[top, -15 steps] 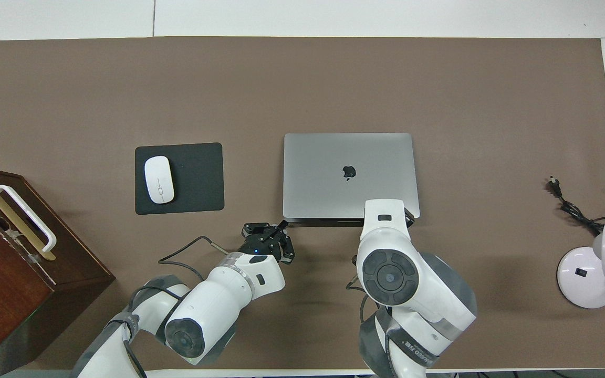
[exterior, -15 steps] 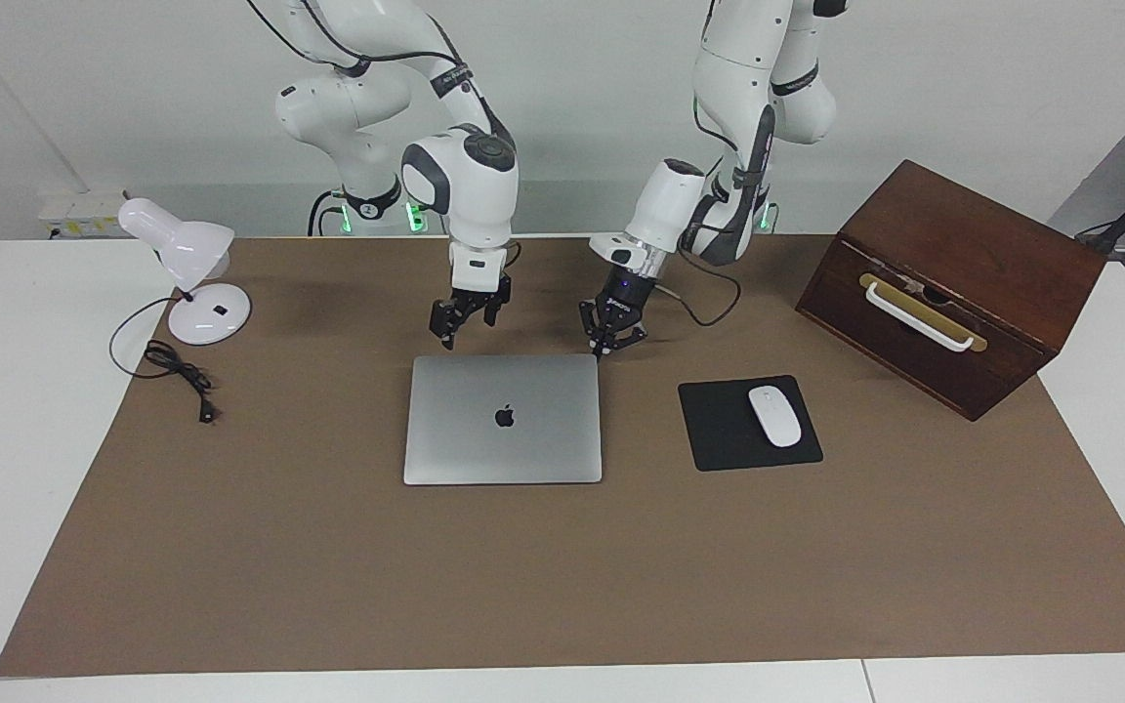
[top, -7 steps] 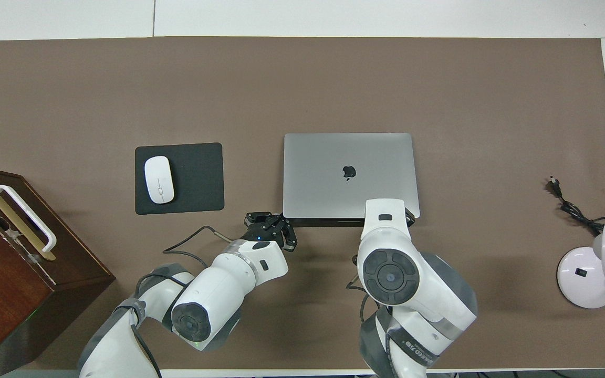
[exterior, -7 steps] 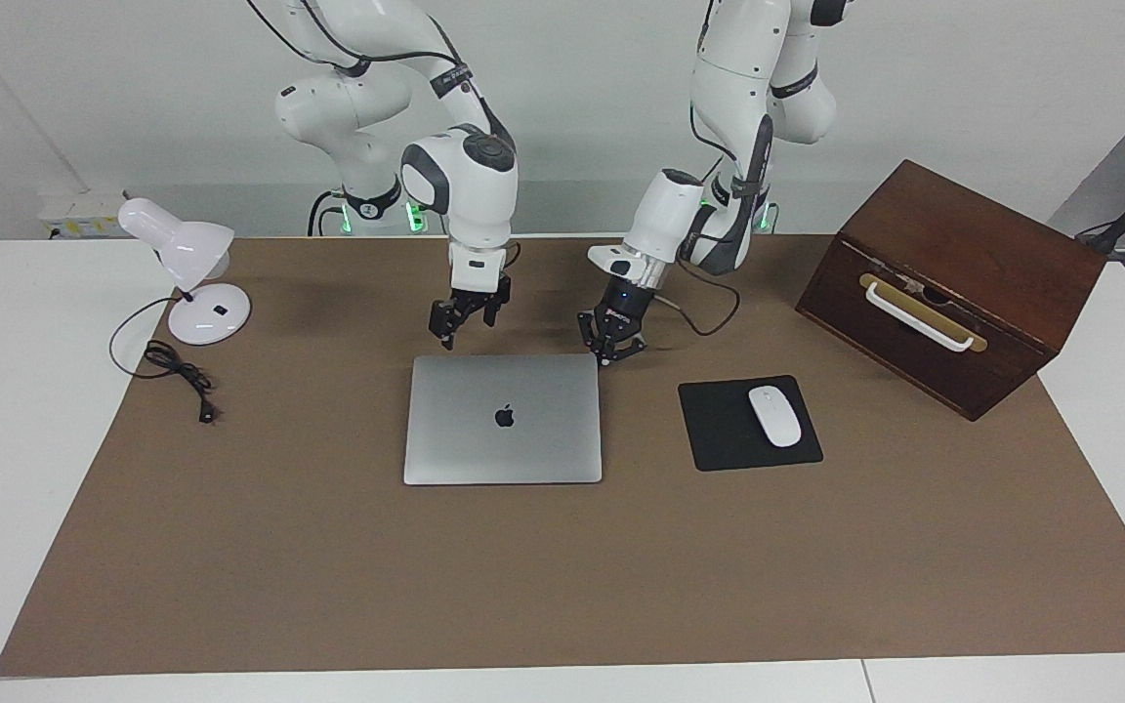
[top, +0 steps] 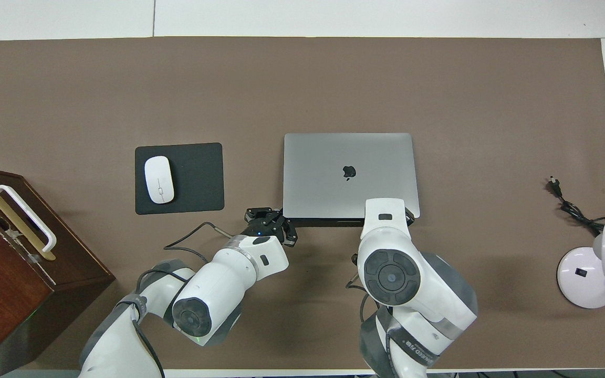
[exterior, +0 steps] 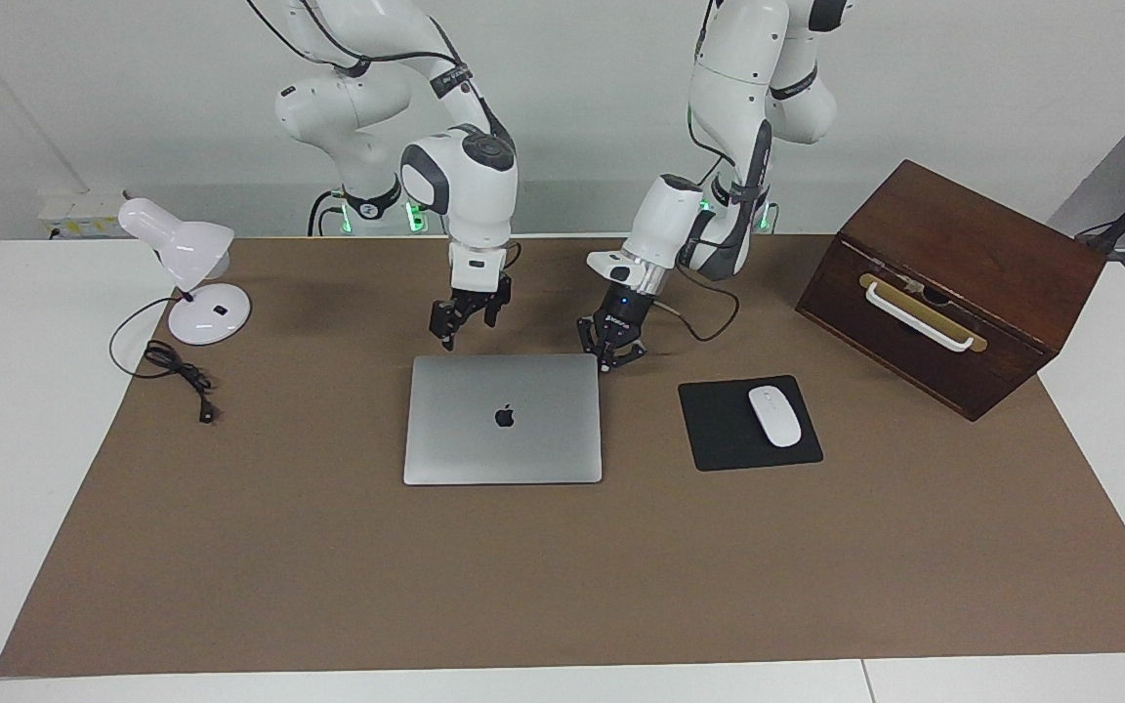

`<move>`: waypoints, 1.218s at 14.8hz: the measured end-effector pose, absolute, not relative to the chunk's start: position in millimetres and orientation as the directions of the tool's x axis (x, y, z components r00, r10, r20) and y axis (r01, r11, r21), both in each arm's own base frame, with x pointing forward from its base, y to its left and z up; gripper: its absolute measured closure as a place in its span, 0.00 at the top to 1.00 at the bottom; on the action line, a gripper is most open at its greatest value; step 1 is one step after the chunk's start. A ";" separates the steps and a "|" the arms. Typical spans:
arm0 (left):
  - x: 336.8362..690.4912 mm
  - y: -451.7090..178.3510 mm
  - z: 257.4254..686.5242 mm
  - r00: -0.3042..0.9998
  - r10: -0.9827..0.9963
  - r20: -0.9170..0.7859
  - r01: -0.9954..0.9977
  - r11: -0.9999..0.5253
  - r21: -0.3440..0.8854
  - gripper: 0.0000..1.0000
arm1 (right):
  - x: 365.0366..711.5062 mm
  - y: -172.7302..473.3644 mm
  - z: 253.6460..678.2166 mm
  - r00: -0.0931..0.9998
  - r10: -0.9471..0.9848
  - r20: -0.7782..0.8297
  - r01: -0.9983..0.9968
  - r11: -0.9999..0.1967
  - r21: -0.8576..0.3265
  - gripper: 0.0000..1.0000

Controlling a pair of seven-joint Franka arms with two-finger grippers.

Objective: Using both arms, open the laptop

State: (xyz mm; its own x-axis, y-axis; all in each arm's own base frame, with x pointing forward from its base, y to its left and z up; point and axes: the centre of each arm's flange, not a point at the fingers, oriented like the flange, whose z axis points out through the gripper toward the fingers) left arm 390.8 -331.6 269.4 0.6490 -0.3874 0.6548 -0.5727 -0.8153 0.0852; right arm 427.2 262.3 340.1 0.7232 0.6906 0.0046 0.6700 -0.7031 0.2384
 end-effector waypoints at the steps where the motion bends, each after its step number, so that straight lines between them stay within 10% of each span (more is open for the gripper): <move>1: 390.8 -331.6 269.5 0.649 -0.387 0.655 -0.573 -0.815 0.085 0.01 | 427.5 262.8 339.5 0.722 0.692 0.008 0.670 -0.703 0.238 1.00; 18: 391.6 -331.9 267.5 0.651 -0.387 0.653 -0.572 -0.816 0.086 0.01 | 432.4 266.9 328.3 0.654 0.757 0.010 0.719 -0.625 0.304 1.00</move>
